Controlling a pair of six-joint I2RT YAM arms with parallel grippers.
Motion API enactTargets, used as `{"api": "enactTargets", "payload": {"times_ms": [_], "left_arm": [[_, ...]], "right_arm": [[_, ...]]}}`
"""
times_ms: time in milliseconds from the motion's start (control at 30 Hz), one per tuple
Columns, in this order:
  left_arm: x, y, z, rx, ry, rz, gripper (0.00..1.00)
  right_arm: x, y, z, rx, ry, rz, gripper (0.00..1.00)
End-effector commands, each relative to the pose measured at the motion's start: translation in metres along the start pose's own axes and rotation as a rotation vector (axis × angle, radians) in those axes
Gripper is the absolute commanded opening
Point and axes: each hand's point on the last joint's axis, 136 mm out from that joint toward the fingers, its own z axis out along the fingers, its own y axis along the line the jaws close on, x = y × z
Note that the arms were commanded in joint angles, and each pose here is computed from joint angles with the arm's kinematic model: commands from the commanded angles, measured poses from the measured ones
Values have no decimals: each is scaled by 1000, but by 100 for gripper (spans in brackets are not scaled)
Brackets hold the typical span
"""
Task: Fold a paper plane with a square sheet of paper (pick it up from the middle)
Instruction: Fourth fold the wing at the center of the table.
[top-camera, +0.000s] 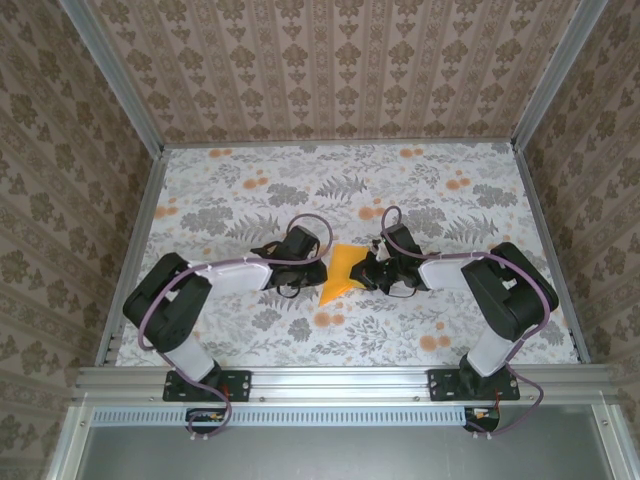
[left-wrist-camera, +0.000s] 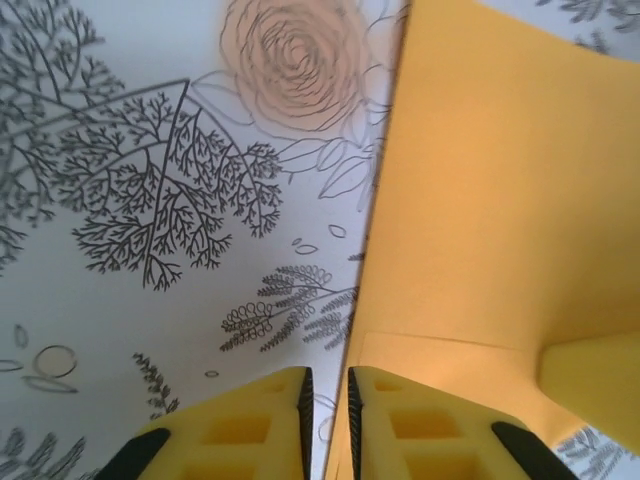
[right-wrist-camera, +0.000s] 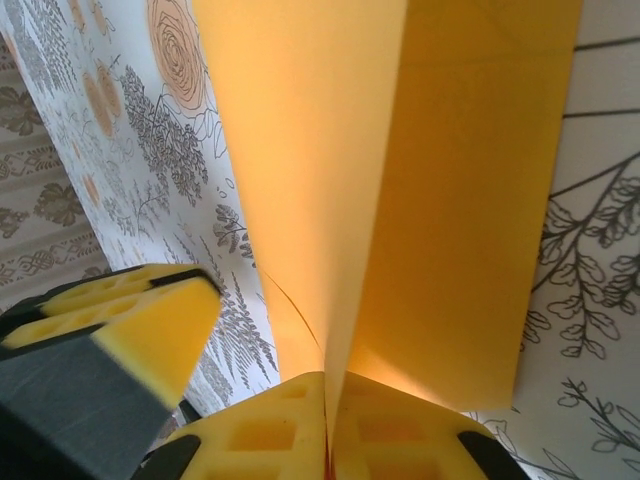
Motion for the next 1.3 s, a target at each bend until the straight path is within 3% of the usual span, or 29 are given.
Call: {"api": "enactTargets", "payload": {"times_ms": [0, 100, 267, 600, 767, 967, 1267], "left_arm": [[-14, -4, -24, -8, -59, 51, 26], [-15, -4, -34, 3, -88, 106, 35], [-18, -24, -45, 130, -168, 301, 48], [-9, -41, -39, 237, -252, 580, 69], [-3, -46, -33, 204, -259, 701, 80], [-3, -48, -20, 189, -287, 763, 79], [-2, -52, 3, 182, -308, 864, 63]], "right_arm": [[-1, 1, -4, 39, -19, 5, 6], [-9, 6, -12, 62, -64, 16, 5], [-19, 16, -16, 68, -102, 51, 4], [-26, 16, -15, 104, -115, 183, 4], [-26, 21, -15, 108, -98, 200, 4], [-26, 26, -15, 109, -75, 212, 4], [-27, 29, -15, 94, -52, 226, 4]]}}
